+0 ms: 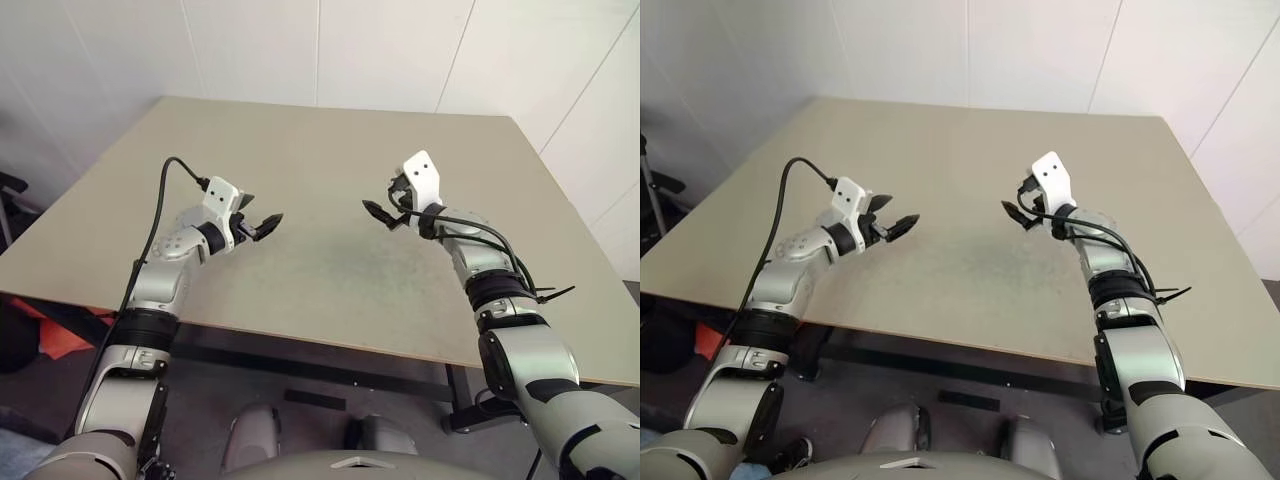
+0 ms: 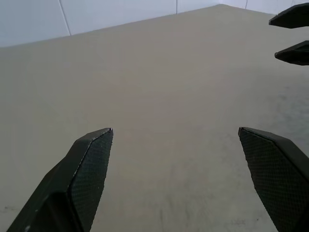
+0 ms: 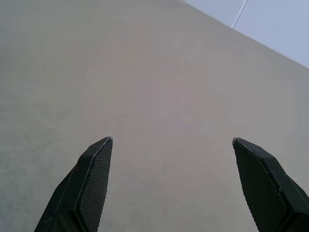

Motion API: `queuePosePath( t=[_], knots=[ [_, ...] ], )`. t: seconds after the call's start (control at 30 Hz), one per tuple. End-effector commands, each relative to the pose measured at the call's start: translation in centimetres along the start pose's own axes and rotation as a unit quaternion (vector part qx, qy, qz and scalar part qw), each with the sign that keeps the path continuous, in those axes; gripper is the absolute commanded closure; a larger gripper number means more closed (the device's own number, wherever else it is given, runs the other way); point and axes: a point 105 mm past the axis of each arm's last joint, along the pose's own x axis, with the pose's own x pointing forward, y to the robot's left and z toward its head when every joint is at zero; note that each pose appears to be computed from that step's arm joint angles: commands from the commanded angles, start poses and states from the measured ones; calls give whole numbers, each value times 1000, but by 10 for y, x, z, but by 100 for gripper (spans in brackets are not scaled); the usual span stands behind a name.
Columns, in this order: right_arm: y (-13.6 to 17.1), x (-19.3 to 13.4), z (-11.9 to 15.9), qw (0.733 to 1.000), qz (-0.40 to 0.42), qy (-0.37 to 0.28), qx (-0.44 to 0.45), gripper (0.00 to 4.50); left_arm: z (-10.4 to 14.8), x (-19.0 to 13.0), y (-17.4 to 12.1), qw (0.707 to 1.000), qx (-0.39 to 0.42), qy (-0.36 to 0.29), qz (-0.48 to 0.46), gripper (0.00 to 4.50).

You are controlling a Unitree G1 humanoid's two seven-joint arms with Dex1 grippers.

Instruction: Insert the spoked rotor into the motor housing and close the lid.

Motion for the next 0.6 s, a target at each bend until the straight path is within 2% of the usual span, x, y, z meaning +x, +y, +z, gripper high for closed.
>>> queuePosePath(
  t=[0.03, 0.6],
  knots=[
    [-7, -2, 17, 1000, 1, -29, -5, 0, 14, -1, 0, 1000, 11, -21, 4, 8],
    [-10, -4, 14, 1000, 14, -17, 8, 0, 17, 1, -2, 1000, 4, -27, -3, 8]
  ],
)
